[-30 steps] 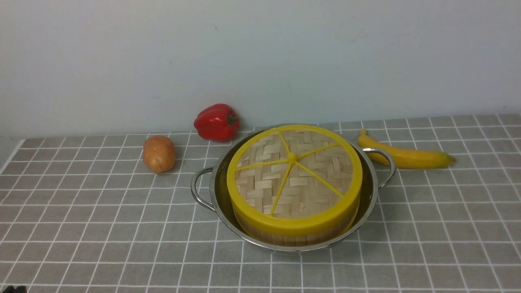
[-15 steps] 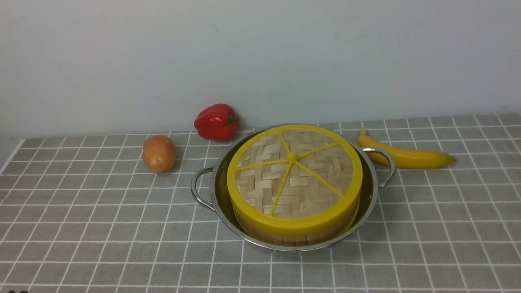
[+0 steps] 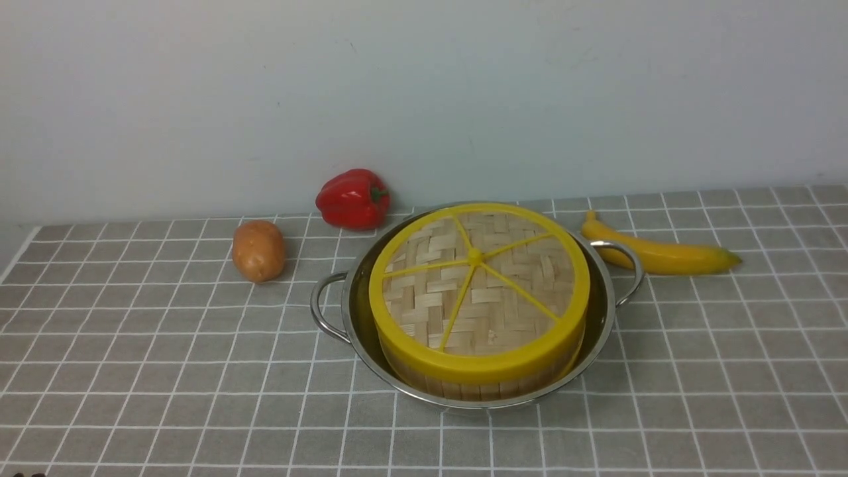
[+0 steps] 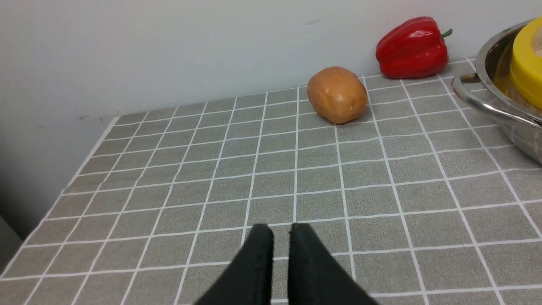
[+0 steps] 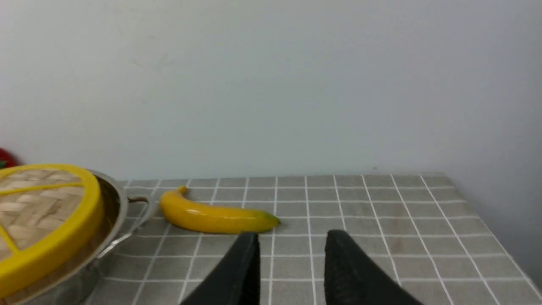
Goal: Place the steamer in the pot on the grey tablecloth, and put the lid on the steamer.
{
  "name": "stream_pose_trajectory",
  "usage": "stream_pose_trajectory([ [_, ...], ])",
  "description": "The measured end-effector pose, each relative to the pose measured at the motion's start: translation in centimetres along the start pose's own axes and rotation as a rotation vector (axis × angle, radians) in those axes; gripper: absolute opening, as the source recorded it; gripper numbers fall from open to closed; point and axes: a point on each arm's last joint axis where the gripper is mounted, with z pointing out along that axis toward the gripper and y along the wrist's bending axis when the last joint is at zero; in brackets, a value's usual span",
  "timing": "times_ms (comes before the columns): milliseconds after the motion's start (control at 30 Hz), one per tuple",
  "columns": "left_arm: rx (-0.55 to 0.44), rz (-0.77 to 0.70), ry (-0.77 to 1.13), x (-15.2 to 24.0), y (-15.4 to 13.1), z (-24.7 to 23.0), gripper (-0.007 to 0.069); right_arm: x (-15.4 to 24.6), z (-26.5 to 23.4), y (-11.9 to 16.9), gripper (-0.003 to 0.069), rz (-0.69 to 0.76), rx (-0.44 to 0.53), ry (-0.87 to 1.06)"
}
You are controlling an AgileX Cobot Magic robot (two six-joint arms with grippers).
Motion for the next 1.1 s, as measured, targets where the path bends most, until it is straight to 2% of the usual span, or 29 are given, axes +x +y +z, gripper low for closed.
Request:
stream_pose_trajectory([
  [200, 0.0, 0.0, 0.0, 0.0, 0.0, 0.0, 0.0074, 3.4, 1.4, -0.4, 0.024, 0.008, 0.022, 0.03],
  [367, 0.0, 0.003, 0.0, 0.0, 0.0, 0.0, 0.0078, 4.7, 1.8, -0.6, 0.024, 0.015, 0.022, 0.05],
  [1100, 0.0, 0.003, 0.0, 0.0, 0.0, 0.0, 0.0117, 4.7, 1.8, -0.5, 0.024, 0.02, 0.02, 0.04],
])
